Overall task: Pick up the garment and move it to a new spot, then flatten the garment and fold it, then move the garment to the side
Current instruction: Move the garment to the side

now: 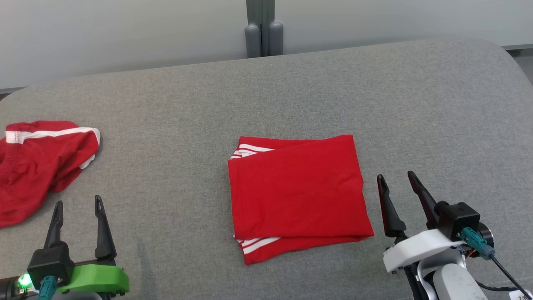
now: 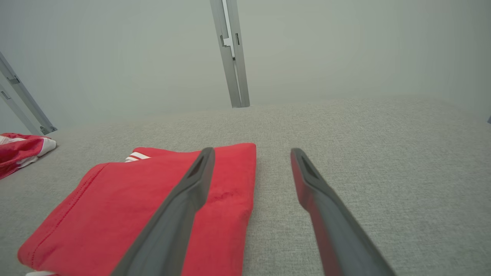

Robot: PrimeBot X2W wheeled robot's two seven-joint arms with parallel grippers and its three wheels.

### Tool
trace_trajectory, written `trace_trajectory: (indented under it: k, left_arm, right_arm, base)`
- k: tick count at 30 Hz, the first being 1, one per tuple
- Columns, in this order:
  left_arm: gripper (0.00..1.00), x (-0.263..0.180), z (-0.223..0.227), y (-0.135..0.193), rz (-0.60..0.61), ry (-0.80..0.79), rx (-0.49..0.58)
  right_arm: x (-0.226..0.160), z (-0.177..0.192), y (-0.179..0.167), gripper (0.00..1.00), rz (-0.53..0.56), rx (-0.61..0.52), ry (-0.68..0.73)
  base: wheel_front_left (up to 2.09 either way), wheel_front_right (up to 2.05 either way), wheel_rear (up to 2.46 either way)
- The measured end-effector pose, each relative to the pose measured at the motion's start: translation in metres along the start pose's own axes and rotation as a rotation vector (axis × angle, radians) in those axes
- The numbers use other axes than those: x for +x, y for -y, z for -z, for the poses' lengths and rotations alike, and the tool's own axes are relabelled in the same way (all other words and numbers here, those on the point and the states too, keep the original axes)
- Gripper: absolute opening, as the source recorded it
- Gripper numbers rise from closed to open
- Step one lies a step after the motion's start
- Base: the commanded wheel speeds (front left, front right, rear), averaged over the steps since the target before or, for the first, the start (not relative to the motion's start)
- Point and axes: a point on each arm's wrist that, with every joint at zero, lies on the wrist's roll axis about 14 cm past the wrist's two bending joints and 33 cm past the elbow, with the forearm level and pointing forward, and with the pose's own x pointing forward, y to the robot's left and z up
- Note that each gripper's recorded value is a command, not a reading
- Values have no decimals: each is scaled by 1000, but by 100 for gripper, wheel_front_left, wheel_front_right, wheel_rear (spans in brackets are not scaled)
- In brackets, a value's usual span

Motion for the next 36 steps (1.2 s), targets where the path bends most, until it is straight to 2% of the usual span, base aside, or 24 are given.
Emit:
trace_trajectory:
  k: [7, 11, 16, 24, 36]
  left_arm:
    - [100, 1, 2, 1, 6, -4, -2]
    - [100, 2, 5, 5, 11, -12, -5]
    - [100, 8, 6, 8, 21, -15, -10]
    - [100, 20, 12, 10, 29, -24, -7]
    - [100, 31, 25, 12, 31, -55, -11]
  right_arm:
    - [2, 4, 2, 100, 5, 0, -15]
    - [20, -2, -8, 100, -39, -23, -8]
    - [47, 2, -16, 100, -92, -72, -64]
    - [71, 41, -16, 100, -108, -96, -249]
    - [49, 108, -13, 100, -86, -32, -448]
  base:
    - [0, 0, 0]
    - [0, 0, 0]
    - [0, 0, 0]
    - [0, 0, 0]
    - [0, 0, 0]
